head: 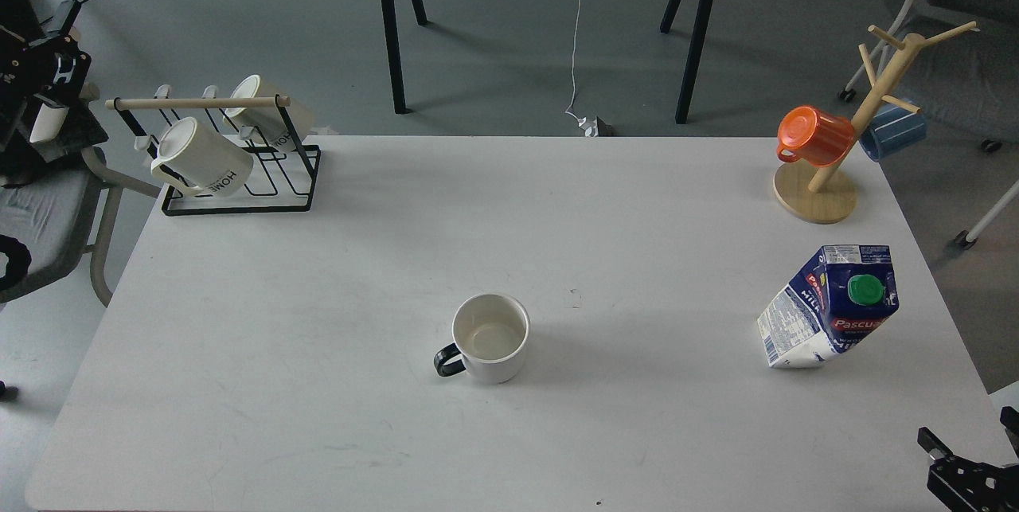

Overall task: Place cup and milk with both arms
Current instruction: 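Bring the right gripper up to the milk carton's near side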

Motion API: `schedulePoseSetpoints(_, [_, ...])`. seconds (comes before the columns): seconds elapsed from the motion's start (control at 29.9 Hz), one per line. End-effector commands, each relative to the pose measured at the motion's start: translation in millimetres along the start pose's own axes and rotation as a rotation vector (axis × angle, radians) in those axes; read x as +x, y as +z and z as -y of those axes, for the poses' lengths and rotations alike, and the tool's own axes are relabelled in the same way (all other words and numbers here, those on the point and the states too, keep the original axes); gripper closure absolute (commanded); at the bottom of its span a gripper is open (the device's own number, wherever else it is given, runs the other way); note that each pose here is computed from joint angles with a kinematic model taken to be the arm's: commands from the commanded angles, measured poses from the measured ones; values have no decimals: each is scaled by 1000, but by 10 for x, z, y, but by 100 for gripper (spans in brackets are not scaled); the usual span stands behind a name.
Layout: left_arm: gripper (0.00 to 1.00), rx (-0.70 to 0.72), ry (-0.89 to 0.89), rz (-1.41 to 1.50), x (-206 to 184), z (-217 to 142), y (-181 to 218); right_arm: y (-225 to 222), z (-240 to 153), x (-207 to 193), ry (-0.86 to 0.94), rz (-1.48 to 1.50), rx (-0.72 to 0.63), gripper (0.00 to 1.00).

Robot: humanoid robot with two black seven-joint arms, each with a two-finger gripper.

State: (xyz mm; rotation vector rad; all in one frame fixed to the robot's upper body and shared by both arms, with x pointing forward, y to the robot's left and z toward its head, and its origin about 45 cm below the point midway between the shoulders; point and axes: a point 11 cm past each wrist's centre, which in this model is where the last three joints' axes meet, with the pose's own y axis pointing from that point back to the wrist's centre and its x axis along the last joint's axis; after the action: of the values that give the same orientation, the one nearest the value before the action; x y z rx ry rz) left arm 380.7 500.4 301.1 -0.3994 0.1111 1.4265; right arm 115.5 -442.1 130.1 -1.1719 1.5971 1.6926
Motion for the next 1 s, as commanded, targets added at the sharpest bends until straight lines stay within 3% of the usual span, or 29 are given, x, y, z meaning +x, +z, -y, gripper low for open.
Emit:
schedulePoseSetpoints(0.0, [23,0,0,0,-1,0,-2,274,210,-17,-42,24,-68,4])
schedulePoseSetpoints(0.43, [23,13,-1,-9,-16,-12,-78,517,675,-312,-147,-1,-113,4])
schedulePoseSetpoints(0.97, [21,29,13,-4,38,-82,-118,527,816,-171,-137,39,-62,4])
